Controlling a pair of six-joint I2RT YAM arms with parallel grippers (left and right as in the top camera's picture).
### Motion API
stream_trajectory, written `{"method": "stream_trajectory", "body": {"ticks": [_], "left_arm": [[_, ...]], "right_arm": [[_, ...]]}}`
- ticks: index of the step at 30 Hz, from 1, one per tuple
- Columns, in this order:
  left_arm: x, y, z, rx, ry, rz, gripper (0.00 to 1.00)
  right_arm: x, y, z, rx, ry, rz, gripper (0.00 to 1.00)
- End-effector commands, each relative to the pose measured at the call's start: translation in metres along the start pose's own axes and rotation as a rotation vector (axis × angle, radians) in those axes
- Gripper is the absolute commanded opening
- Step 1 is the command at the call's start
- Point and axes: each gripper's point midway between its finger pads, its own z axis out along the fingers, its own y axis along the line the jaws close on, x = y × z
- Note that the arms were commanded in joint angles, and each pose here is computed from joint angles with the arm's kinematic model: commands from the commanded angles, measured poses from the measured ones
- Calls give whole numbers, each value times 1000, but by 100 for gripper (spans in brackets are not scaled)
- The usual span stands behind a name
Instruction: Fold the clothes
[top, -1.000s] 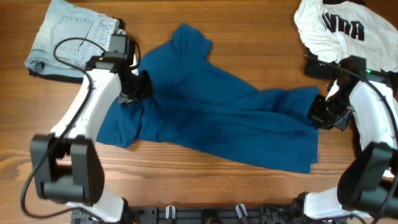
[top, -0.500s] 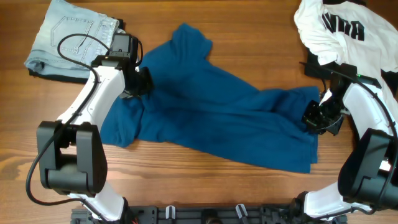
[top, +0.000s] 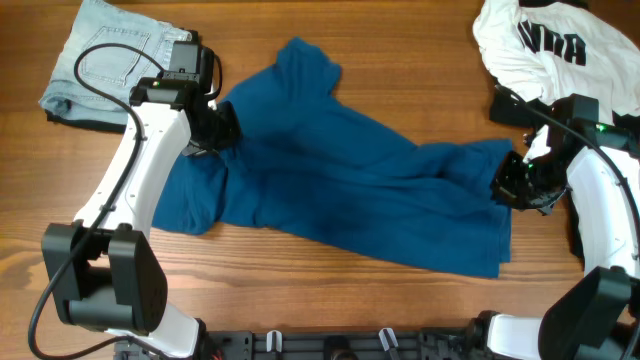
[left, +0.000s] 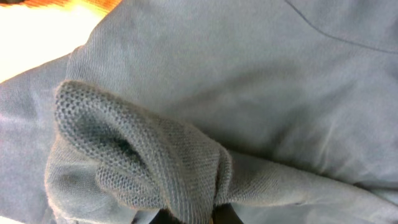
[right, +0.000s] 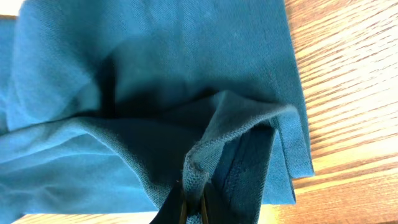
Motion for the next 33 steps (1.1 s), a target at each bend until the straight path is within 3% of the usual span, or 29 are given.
{"method": "stream_trajectory", "body": {"ticks": [1, 6, 12, 15, 19, 24, 29, 33], "left_arm": [[-15, -7, -40, 23, -89, 40, 4], [-17, -13, -136, 80, -226, 72, 4], [56, 11, -178, 69, -111, 62, 4], [72, 18, -177, 45, -54, 58, 4], [52, 8, -168, 68, -84, 61, 4], [56, 11, -140, 17, 42, 61, 4], [49, 27, -109, -105, 130, 51, 4], [36, 40, -88, -132, 167, 0, 4]], "right_arm": [[-12, 17, -53, -73, -168, -31, 4], [16, 26, -149, -115, -367, -69, 4], [88, 20, -164, -163, -306, -27, 4], [88, 6, -158, -98, -313, 17, 4], [76, 3, -150, -58, -287, 9, 4], [78, -1, -132, -30, -193, 22, 4], [98, -9, -69, -25, 12, 60, 4], [96, -12, -24, -40, 60, 170, 4]]}}
